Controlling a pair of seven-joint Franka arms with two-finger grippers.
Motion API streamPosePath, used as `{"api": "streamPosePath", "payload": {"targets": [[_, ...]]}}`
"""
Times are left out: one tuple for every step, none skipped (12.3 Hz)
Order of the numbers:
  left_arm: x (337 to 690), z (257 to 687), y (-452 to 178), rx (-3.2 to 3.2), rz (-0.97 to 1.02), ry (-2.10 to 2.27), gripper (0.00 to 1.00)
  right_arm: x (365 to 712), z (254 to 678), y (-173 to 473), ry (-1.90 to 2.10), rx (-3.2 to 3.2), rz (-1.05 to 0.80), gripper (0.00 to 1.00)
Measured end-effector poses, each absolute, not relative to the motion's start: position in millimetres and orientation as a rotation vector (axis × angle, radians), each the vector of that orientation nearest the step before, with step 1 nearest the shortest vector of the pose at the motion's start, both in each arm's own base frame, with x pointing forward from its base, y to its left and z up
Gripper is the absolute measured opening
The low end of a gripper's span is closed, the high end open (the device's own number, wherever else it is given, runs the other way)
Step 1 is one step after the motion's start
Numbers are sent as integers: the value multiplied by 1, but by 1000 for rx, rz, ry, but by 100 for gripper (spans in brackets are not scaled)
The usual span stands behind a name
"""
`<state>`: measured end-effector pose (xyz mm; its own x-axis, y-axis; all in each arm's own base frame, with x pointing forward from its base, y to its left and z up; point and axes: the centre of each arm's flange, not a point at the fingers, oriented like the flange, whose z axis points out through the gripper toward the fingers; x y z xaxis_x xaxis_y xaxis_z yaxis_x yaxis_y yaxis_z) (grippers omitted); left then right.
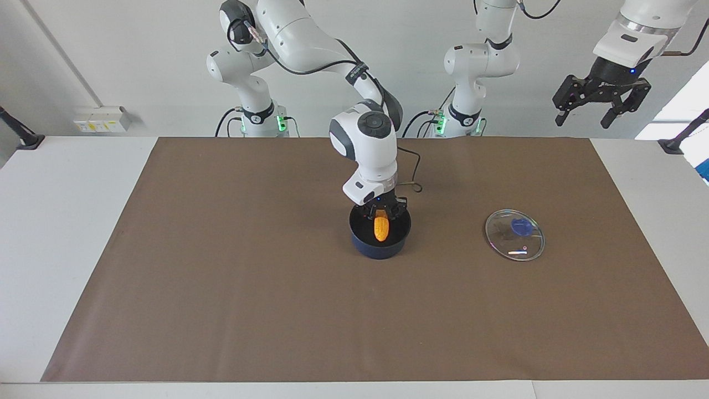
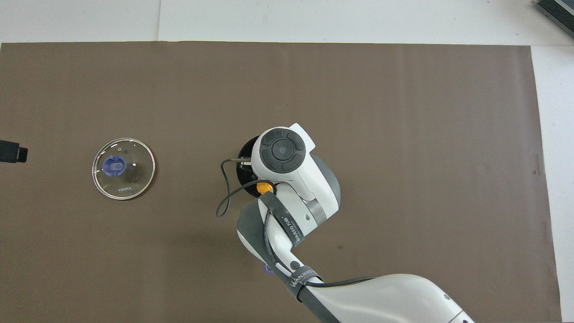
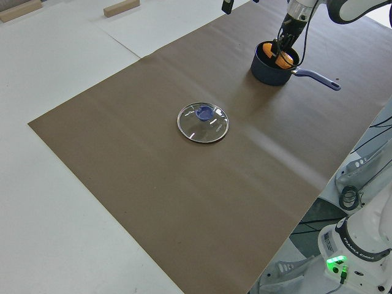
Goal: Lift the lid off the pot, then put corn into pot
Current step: 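Lower the corn into the pot and open the right gripper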
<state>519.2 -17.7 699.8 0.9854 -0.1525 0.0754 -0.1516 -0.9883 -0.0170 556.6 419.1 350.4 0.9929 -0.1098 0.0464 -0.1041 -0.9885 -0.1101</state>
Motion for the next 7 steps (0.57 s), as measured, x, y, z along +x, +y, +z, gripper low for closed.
{"api": "streamPosePath", "payload": {"targets": [[519,701,-18,-3119,-123,239,100,556,345,418,166,-3033,-73,41],[519,701,-18,-3119,-124,239,100,556,341,416,169,-3037,-67,41],[519,701,-18,-3119,-124,239,100,555,339,414,172,-3040,-64,41],[519,701,-18,-3119,-124,239,100,555,336,413,174,-3042,-61,41],[519,701,-18,-3119,-125,239,100,556,333,412,177,-3044,-58,41],[519,702,-18,-3119,-126,239,100,556,332,411,179,-3046,-55,41],[519,702,-18,-3119,-127,239,100,556,331,411,180,-3047,-53,41]]}}
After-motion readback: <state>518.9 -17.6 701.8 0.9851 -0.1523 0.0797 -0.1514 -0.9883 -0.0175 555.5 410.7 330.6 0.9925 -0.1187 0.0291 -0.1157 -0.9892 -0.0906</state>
